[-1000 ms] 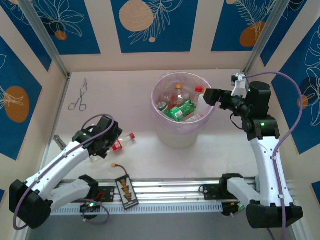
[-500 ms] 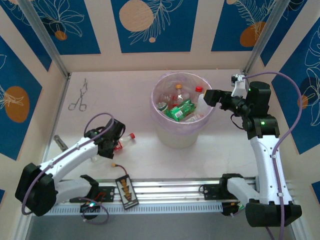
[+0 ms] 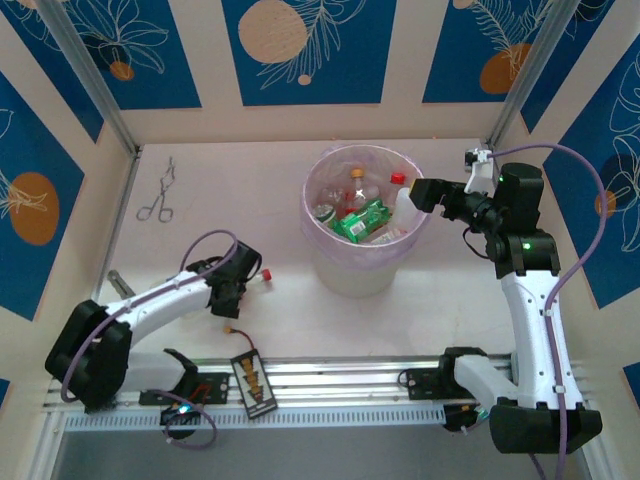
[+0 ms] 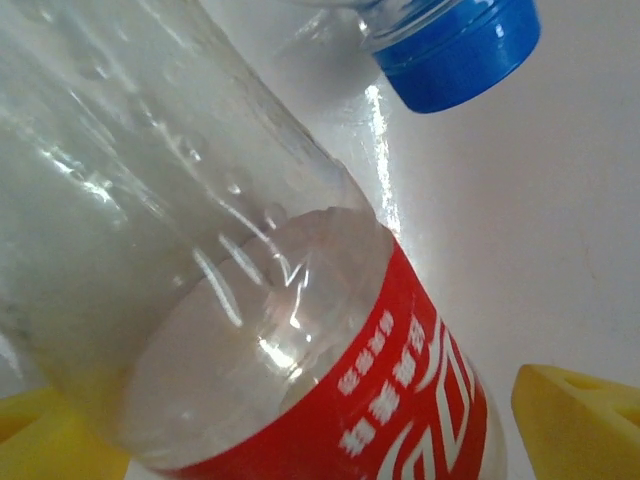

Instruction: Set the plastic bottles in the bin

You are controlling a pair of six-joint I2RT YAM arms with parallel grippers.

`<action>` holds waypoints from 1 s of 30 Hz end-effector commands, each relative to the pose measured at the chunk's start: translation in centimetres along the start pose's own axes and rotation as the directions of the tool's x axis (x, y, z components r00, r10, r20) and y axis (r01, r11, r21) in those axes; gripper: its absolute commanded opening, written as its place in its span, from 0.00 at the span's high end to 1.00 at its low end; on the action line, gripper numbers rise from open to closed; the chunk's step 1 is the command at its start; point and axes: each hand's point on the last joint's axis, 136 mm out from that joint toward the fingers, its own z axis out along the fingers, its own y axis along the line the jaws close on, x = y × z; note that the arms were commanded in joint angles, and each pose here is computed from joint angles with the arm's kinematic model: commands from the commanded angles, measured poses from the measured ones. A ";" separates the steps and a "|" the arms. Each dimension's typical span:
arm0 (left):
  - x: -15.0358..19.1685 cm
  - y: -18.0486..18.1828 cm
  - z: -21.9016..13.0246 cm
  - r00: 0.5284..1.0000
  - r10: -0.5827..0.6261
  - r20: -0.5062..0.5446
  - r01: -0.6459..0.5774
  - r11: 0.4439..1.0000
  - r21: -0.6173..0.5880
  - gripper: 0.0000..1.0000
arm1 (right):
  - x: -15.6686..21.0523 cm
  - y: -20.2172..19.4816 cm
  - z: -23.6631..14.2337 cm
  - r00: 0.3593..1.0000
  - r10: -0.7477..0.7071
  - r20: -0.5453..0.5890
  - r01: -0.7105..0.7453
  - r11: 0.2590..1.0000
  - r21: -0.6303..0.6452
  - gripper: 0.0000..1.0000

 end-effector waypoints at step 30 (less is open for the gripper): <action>1.6 -4.8 -5.2 0.996 0.074 0.041 -0.081 0.977 0.196 0.37 | 0.7 -0.8 0.5 0.999 0.018 -0.031 -0.017 1.000 0.008 0.03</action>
